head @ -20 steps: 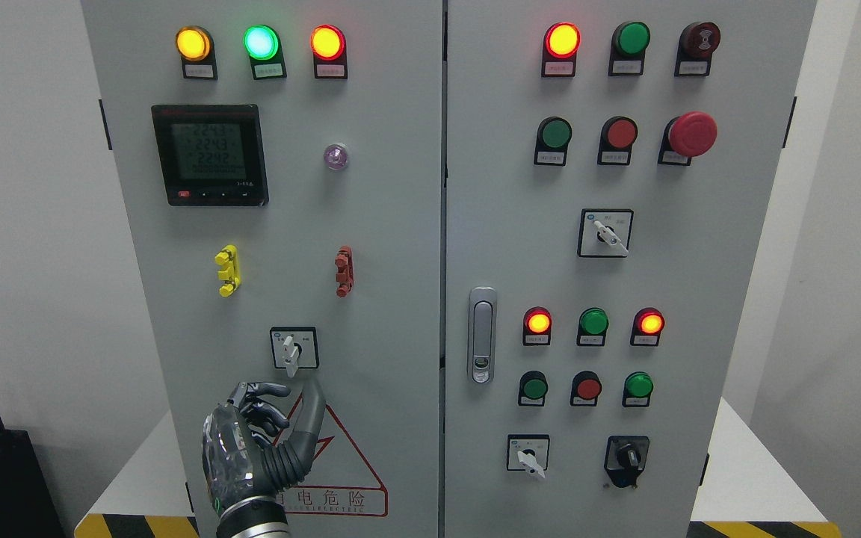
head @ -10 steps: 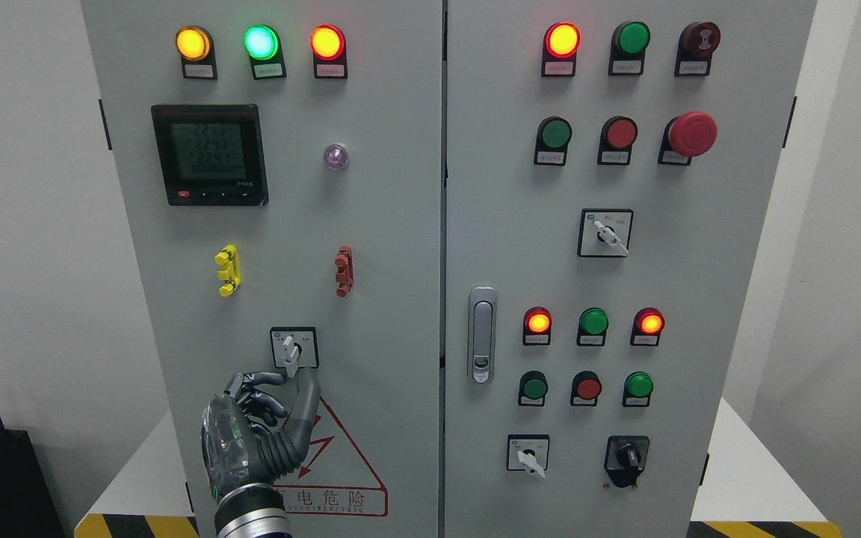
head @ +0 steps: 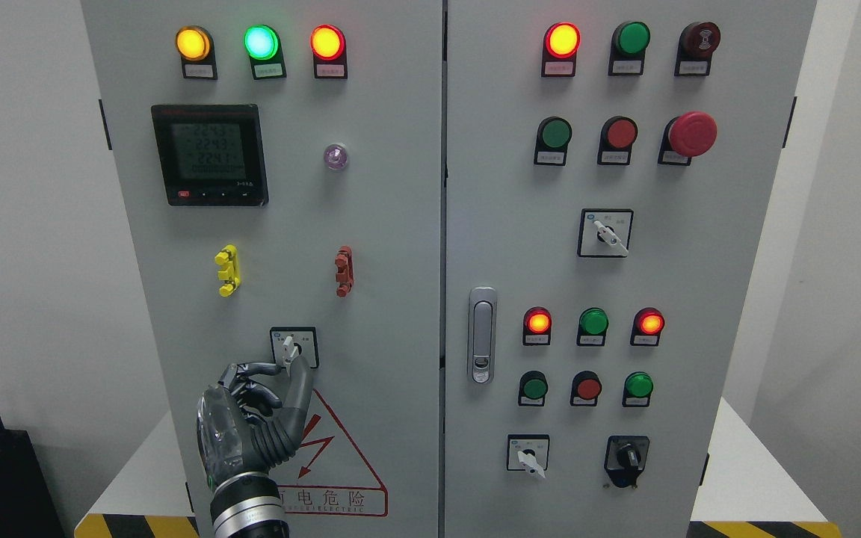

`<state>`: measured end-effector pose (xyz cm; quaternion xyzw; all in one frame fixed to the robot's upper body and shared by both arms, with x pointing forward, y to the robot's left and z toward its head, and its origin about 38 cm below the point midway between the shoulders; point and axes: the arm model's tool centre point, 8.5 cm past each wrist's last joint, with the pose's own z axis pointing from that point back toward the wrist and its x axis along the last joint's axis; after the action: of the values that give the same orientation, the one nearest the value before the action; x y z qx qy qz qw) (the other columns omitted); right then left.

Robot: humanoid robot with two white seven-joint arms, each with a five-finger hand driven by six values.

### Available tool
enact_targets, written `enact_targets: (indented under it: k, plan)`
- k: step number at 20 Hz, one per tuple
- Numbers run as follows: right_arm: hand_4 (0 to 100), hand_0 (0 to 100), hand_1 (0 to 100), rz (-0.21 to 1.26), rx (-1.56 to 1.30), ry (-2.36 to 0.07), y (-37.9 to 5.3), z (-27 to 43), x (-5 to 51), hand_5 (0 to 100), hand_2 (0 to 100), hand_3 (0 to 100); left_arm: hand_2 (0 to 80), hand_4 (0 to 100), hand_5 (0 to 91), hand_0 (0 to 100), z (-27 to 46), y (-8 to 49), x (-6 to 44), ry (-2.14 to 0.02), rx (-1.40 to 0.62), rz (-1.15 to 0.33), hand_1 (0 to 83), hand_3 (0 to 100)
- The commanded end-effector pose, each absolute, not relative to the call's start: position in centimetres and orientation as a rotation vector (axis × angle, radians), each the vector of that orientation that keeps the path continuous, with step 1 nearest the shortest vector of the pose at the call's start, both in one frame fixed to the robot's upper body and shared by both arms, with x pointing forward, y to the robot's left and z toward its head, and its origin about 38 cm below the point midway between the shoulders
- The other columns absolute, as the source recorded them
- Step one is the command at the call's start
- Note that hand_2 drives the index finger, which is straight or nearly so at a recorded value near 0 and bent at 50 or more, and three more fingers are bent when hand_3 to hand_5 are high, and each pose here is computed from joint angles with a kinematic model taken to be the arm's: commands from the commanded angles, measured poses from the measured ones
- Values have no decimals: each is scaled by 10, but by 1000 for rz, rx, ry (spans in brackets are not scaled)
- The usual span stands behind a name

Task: Turn on light switch 1

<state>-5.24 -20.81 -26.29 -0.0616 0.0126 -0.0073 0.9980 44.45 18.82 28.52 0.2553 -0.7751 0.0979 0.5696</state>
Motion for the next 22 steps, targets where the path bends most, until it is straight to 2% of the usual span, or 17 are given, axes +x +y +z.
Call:
enact_targets:
  k: [1,22]
  plan:
    - [0,120,389,-10,-122,25,-208,-263,-52,0,0,0,513,871,793,202,288,190,449,-1809,594,231,546,891]
    - [0,120,389,-10,-124,25,-209,-263,-52,0,0,0,561,906,829,197,289,186,450,-1809,587,213,551,929]
